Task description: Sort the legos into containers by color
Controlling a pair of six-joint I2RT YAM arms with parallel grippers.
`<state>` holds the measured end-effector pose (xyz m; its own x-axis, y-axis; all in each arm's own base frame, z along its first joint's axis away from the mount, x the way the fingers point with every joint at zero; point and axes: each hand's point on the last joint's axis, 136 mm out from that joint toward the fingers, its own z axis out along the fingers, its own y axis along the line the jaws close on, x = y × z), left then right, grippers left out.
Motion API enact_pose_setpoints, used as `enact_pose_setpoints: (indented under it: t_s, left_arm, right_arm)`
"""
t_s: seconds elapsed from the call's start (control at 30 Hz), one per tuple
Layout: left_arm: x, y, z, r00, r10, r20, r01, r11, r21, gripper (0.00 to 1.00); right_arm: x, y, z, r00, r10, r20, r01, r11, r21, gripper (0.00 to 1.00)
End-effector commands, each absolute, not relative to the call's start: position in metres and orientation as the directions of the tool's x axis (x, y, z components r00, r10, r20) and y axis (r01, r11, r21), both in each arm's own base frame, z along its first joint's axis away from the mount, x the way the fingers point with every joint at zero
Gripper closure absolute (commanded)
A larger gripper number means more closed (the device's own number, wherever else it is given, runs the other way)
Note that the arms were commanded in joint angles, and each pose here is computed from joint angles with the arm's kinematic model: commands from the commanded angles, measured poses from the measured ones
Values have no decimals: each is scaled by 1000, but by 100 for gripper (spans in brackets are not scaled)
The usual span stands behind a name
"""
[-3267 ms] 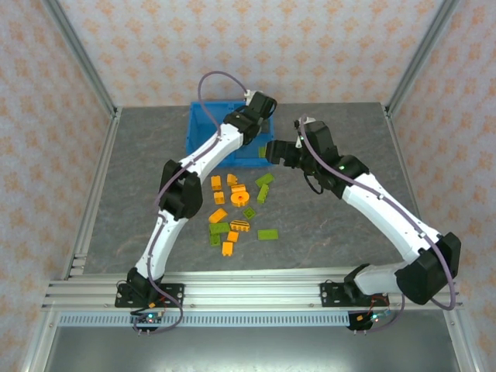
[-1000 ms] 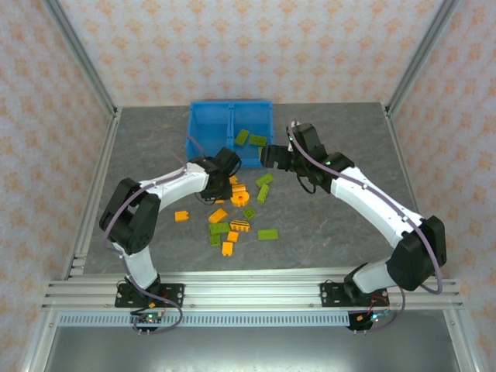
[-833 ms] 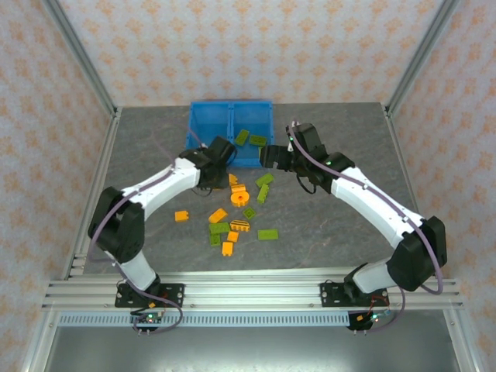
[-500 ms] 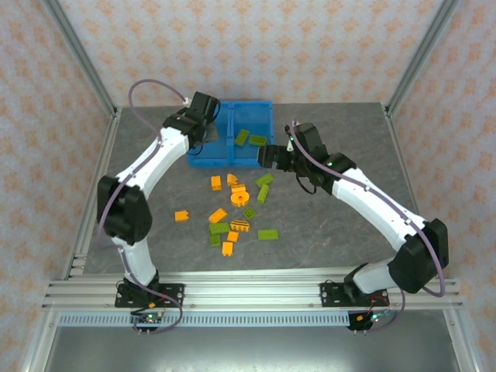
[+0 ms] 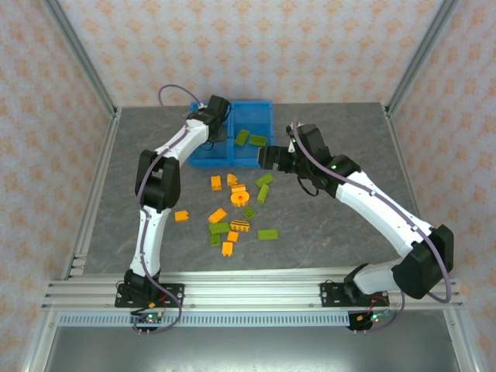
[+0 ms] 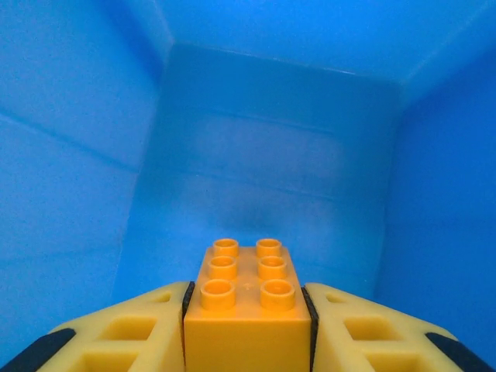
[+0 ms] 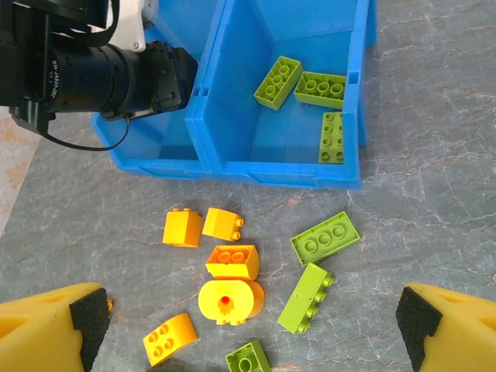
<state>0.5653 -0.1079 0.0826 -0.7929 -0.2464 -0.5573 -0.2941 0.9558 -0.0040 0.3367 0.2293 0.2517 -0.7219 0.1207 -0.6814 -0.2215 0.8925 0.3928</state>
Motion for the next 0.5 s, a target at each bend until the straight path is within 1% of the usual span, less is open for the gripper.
enact_pose_setpoints:
  t_s: [0.0, 0.07, 0.27, 0.37, 0.47]
  left_arm:
    - [571, -108, 113, -766, -262, -587, -300, 953, -35, 57]
    - [571, -107, 125, -755, -260, -602, -295, 955, -42, 51]
    - [559, -104, 178, -724, -250, -644, -275, 959, -63, 50]
    - [535, -104, 210, -709, -268, -652, -262, 959, -109, 50]
    - [491, -99, 241, -688, -293, -664, -258, 954, -153, 50]
  right_arm:
    - [333, 228, 262, -709, 130, -693, -215, 896, 388, 3]
    - [334, 229, 260, -712, 127, -691, -214, 897, 386, 3]
    - [339, 234, 259, -715, 125, -688, -215, 897, 386, 3]
    - [343, 236, 258, -715, 123, -688, -214, 898, 384, 3]
    - [346, 237, 256, -714, 122, -690, -209, 902, 377, 3]
